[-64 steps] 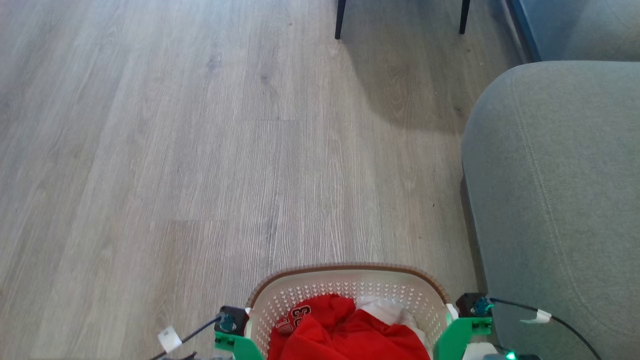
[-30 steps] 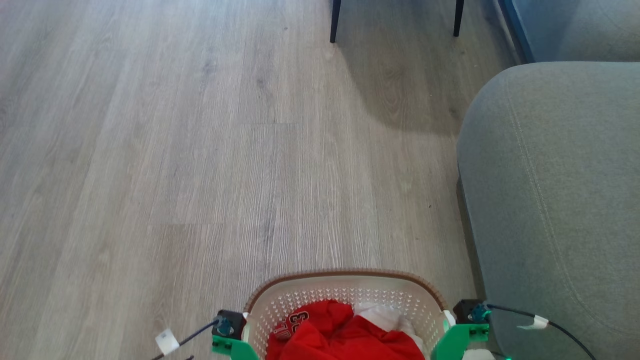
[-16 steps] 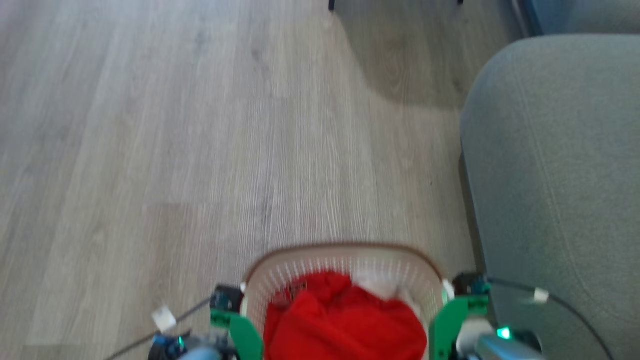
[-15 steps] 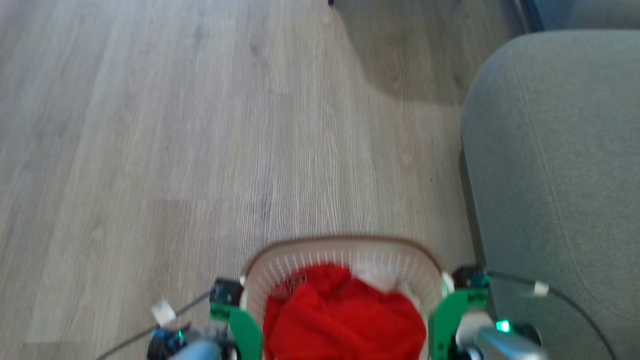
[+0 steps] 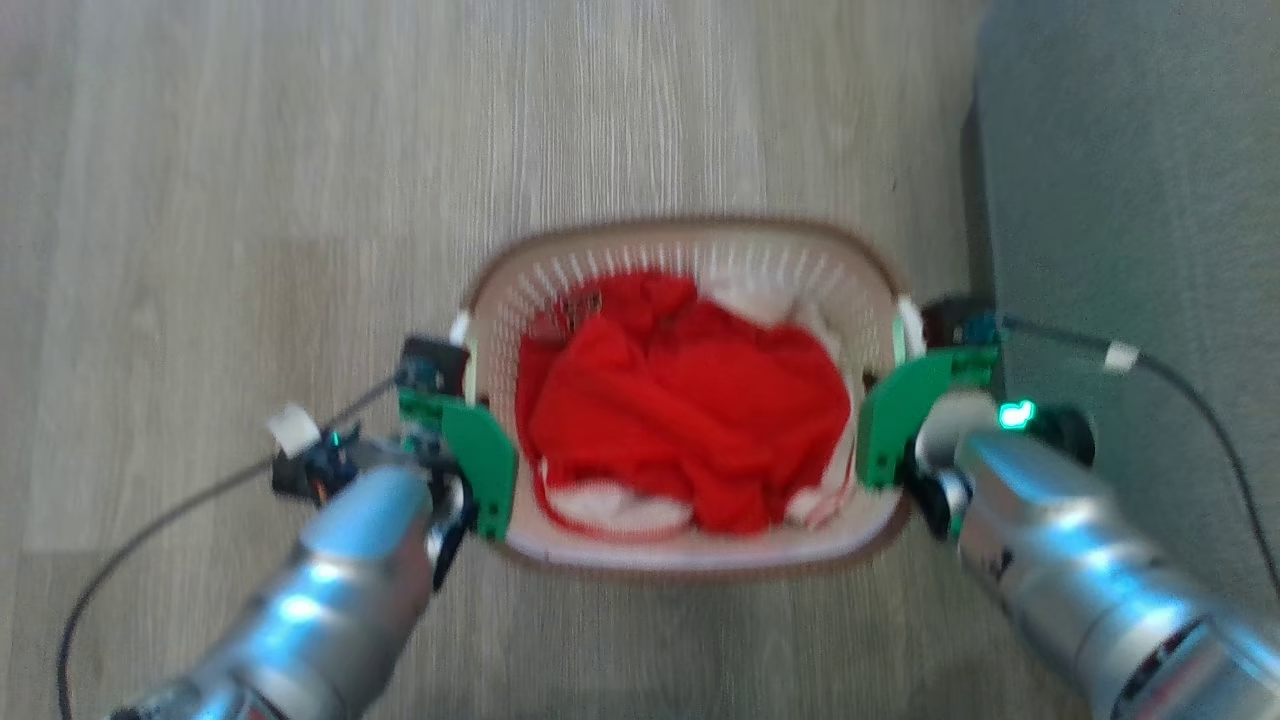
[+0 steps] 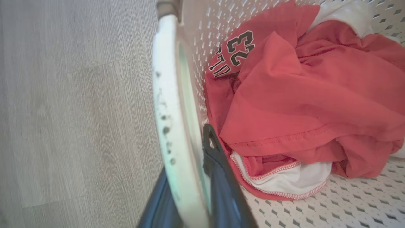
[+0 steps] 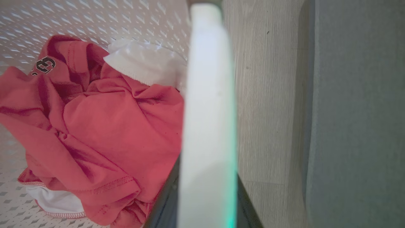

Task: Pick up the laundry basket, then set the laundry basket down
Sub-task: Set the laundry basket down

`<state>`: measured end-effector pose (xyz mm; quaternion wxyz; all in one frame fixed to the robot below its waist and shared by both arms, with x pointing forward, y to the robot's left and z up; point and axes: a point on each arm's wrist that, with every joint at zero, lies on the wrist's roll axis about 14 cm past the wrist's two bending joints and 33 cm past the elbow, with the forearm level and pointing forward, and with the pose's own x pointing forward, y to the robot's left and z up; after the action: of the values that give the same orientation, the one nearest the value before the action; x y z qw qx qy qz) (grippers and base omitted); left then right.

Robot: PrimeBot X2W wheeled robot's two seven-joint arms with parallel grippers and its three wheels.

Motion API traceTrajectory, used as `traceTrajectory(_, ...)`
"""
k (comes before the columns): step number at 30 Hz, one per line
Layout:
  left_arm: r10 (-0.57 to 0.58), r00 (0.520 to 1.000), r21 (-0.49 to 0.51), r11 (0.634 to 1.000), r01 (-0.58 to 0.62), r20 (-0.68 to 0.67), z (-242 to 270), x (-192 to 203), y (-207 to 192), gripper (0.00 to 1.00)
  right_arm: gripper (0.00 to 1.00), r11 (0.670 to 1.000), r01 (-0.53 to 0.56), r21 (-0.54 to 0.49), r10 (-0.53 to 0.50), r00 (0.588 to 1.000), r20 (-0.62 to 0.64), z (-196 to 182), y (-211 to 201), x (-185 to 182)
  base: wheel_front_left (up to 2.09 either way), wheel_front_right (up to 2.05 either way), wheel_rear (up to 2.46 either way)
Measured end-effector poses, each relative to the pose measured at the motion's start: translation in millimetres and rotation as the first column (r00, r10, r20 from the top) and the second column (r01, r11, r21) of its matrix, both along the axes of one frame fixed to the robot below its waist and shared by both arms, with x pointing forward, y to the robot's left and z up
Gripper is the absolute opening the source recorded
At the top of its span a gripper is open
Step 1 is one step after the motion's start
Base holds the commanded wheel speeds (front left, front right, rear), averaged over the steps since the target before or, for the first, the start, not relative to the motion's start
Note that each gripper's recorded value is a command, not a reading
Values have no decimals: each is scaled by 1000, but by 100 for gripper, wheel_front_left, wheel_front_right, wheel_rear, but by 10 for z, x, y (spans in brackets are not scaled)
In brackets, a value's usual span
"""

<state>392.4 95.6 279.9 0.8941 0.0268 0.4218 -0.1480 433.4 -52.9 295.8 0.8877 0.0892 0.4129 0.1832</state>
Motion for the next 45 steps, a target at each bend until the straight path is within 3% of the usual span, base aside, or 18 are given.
traceTrajectory(7,9,1000,-2,1000,-9,7,-256,489,3,0,0,1000,8,-4,-7,1000,13,-280,-15,525,0,0,0)
traceTrajectory(13,13,1000,-9,1000,-13,-23,-614,680,-1,0,0,1000,14,-8,-14,1000,-15,-693,-29,738,0,0,0)
traceTrajectory(23,16,992,-1,1000,-16,-129,-1231,553,22,0,0,1000,14,-18,-16,993,-119,-1408,-25,627,0,0,0)
traceTrajectory(45,-2,988,-9,1000,1,-157,-1456,536,-48,0,0,998,30,-51,-36,991,-132,-1678,-107,649,0,0,0)
